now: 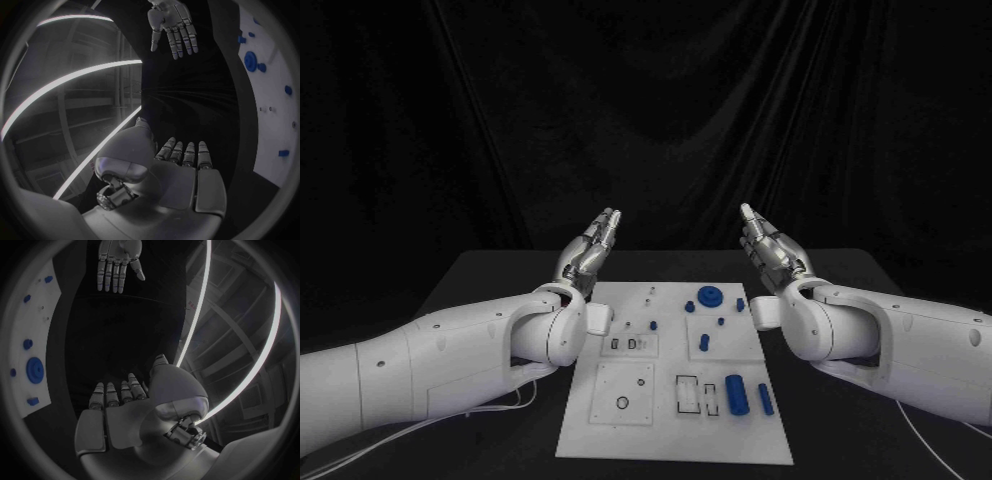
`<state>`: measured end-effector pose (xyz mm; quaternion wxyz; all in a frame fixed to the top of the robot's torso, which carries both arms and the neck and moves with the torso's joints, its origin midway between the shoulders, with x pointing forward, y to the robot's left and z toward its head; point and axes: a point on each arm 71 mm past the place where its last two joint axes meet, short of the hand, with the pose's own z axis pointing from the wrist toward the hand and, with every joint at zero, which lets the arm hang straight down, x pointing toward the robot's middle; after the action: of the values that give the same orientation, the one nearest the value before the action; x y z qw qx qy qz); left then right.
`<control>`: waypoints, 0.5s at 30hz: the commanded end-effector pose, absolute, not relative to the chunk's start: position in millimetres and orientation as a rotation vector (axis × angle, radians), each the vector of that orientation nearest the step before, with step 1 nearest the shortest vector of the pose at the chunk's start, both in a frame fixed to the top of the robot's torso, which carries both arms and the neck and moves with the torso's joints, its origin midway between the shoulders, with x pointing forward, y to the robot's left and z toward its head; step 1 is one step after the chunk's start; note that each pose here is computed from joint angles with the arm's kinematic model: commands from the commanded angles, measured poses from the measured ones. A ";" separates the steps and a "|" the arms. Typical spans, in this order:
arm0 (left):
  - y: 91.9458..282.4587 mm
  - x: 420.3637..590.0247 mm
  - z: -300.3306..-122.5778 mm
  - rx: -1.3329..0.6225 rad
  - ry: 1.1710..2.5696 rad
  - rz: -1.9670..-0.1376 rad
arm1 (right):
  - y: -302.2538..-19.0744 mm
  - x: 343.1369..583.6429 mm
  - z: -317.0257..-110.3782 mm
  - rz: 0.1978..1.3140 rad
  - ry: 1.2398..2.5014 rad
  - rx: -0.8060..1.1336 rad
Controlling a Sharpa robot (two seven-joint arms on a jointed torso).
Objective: Assemble the parts on the task board
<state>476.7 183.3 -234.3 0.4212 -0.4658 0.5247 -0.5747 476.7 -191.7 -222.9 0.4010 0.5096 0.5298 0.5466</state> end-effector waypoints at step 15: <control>172.7 486.0 -219.0 -1.160 1.199 -1.947 | -187.9 479.2 -219.9 1.552 1.332 1.397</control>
<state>486.8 174.6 -229.6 0.2972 -0.4442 0.5028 -0.6794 479.3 -190.4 -222.1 0.3364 0.5332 0.5159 0.5800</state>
